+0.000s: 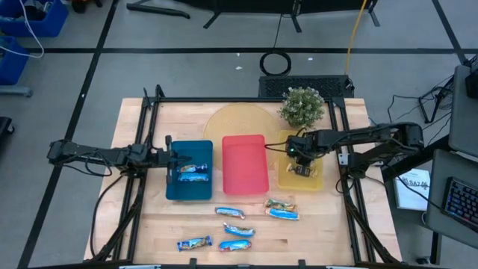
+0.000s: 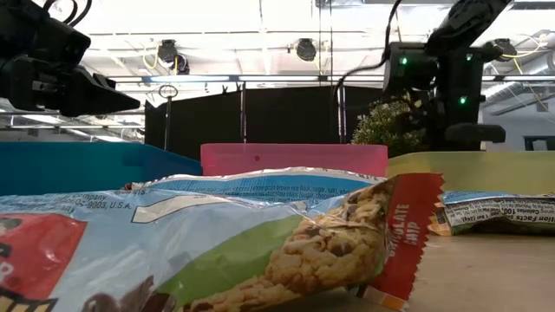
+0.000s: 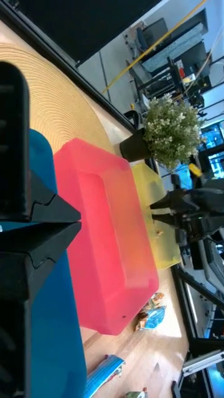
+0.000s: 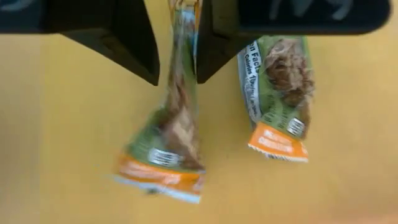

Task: Pick and place Granola Bars by type
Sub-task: Put the yellow granola bar into the yellow bin, then put the blue granola bar into the blue bin

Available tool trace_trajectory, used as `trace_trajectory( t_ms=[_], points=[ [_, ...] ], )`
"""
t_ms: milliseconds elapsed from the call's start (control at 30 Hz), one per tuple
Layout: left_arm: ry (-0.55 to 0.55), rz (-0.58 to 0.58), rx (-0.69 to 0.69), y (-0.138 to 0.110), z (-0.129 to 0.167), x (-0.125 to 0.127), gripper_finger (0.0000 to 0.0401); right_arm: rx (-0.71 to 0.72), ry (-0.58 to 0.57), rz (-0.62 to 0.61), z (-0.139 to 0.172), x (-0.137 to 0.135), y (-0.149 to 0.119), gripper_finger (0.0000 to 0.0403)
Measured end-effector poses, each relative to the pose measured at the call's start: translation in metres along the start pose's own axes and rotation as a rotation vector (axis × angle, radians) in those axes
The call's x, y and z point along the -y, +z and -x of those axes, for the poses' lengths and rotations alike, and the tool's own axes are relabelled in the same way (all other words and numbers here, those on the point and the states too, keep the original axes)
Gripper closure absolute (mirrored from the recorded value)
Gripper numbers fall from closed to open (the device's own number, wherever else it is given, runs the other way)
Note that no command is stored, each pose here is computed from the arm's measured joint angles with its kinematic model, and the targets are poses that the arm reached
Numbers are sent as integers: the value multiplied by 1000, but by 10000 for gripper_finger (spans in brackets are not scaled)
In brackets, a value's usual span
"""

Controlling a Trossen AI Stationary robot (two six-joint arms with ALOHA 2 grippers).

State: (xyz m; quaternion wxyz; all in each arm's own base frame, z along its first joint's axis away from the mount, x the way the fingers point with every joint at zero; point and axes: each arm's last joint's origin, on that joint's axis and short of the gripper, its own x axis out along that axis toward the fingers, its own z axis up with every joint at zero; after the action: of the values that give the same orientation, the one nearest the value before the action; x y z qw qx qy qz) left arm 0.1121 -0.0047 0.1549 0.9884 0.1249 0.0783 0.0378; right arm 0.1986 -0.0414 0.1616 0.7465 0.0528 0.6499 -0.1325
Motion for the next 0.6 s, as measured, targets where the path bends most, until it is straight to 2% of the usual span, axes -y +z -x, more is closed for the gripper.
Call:
trace_trajectory(
  t_ms=[133, 267, 367, 600],
  points=[
    [0, 0, -2, 0, 0, 0, 391, 95, 1, -11, 18, 2, -4, 277],
    [1, 2, -2, 0, 0, 0, 391, 254, -7, -23, 48, 5, -13, 280],
    [2, 12, 0, 0, 0, 0, 391, 398, 14, -13, 72, 4, -26, 304],
    [3, 25, 1, 0, 0, 0, 391, 767, 60, 42, 115, 6, -67, 394]
  ],
)
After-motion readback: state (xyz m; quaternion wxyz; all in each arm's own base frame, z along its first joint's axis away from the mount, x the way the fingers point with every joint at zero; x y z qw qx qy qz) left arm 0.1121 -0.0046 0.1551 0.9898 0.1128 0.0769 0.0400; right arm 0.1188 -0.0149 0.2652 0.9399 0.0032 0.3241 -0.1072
